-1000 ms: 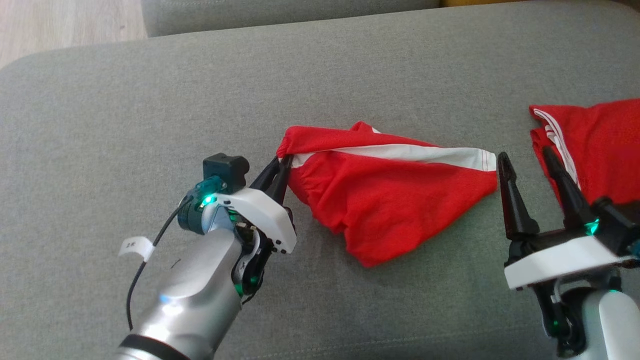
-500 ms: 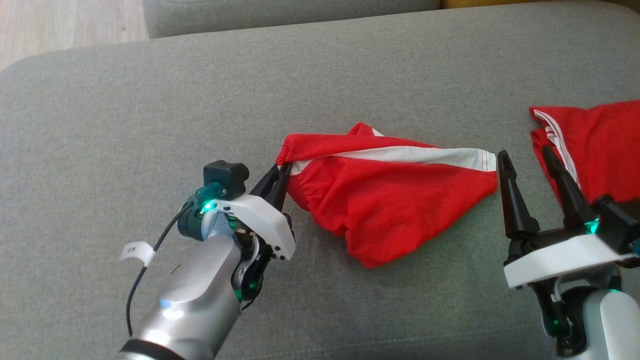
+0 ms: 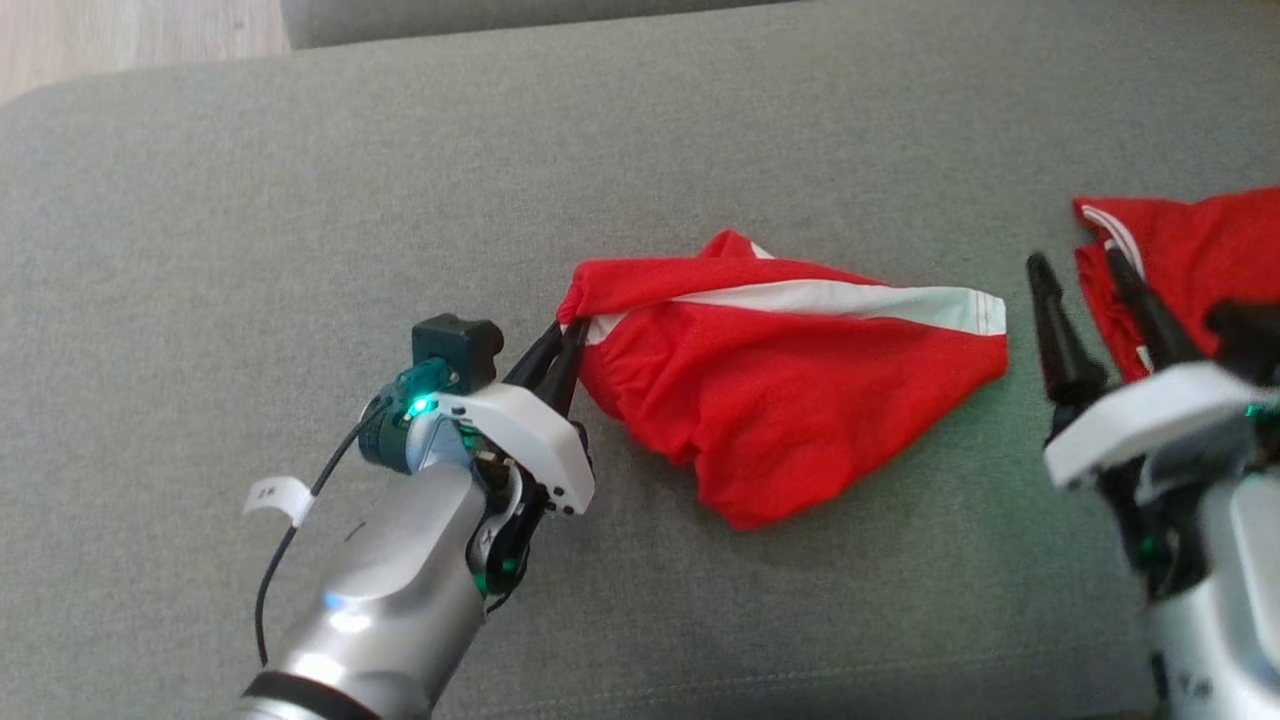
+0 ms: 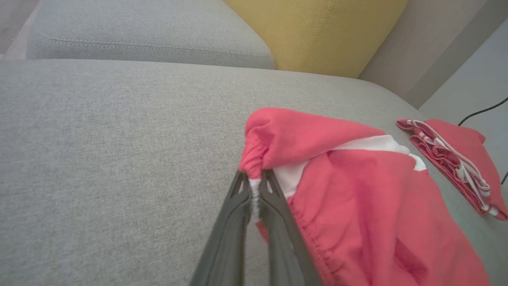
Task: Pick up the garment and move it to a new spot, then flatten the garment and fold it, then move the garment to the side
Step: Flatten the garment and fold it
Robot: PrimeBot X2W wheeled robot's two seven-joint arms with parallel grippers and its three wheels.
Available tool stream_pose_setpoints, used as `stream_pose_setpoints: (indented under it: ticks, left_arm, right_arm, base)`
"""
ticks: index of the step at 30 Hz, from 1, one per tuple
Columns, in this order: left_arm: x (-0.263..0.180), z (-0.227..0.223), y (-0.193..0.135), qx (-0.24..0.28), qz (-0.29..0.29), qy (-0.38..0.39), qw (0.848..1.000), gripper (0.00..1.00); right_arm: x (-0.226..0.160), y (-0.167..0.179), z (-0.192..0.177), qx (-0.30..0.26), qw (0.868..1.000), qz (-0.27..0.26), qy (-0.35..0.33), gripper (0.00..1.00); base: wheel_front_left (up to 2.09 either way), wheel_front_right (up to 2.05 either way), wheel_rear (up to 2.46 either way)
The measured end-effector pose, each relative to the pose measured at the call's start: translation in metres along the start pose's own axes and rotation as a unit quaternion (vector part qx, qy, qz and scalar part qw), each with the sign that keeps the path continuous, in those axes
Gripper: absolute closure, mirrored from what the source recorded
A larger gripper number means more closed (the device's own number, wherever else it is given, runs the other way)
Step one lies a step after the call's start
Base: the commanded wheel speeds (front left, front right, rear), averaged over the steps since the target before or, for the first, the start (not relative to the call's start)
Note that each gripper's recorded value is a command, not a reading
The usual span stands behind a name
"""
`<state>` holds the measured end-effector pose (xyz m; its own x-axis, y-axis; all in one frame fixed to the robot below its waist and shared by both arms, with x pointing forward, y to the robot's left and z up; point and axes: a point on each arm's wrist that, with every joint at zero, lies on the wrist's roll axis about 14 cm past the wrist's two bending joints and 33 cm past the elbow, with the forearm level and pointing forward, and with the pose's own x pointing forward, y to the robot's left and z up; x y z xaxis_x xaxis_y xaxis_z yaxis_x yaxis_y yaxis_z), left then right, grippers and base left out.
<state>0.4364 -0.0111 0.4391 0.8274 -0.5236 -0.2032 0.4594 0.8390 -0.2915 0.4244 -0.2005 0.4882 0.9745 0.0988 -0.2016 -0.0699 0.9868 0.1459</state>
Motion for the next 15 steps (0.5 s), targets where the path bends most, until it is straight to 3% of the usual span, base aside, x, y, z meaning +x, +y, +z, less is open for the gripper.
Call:
stream_pose_setpoints:
  ticks: [5,11,15]
  left_arm:
    - [0.006,0.005,0.004,0.004,-0.002,-0.005,1.0,1.0]
    - [0.008,0.006,0.008,0.006,-0.001,-0.004,1.0,1.0]
    - [0.009,0.005,0.006,0.004,-0.007,-0.004,1.0,1.0]
  right_arm:
    - [0.025,-0.022,-0.031,0.007,0.996,-0.017,0.087,0.0]
    - [0.037,-0.023,-0.086,0.015,0.977,-0.014,0.211,0.0]
    - [0.041,-0.022,-0.101,0.015,0.97,-0.013,0.243,0.0]
  base:
    - [0.0,0.0,0.0]
    - [0.0,0.0,0.0]
    - [0.0,0.0,0.0]
